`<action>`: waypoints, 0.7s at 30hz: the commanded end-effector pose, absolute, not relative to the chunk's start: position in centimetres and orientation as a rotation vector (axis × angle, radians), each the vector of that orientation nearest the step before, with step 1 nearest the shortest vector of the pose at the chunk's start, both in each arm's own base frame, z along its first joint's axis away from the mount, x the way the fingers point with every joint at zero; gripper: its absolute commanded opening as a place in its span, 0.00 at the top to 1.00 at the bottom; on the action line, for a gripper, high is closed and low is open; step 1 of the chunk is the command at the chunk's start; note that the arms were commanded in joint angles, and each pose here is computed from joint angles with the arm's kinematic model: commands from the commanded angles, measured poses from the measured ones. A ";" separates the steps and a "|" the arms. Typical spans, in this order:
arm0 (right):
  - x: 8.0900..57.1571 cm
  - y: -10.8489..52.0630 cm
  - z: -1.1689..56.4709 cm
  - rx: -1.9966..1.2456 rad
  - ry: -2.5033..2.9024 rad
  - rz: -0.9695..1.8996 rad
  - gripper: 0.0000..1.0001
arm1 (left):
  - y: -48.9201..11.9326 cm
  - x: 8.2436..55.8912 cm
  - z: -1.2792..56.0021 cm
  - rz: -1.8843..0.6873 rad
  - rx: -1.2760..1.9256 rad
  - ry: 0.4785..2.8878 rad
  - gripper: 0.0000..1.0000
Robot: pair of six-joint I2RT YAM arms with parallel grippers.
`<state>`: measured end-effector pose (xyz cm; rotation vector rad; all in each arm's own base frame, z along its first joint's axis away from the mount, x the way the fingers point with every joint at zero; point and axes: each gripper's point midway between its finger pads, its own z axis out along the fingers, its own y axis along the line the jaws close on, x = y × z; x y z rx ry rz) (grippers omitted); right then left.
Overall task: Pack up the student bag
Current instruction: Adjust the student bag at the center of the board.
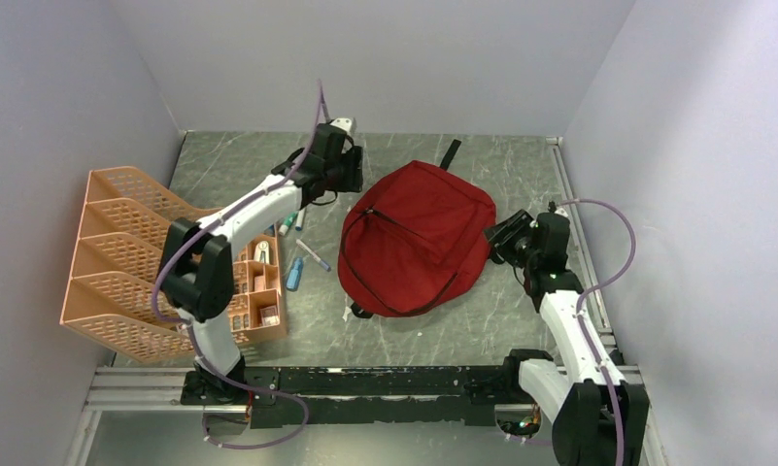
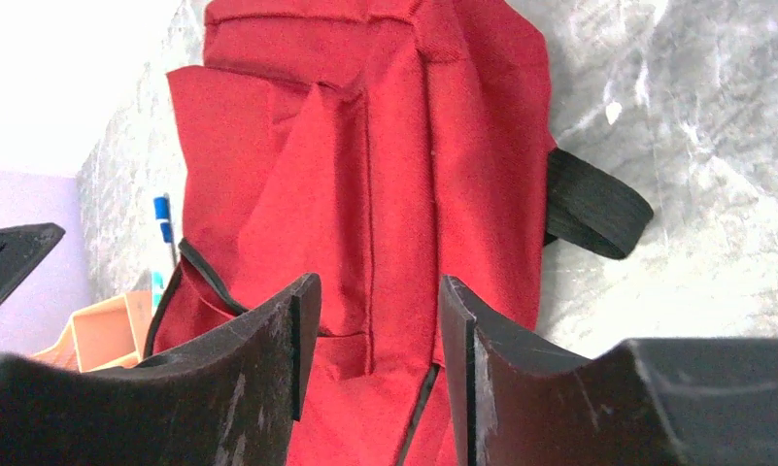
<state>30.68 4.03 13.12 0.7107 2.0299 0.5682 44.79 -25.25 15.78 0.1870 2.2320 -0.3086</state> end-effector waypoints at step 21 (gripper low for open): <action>32.6 15.7 15.3 0.114 2.249 0.570 0.52 | -33.8 39.1 11.4 -0.689 -0.018 2.312 0.43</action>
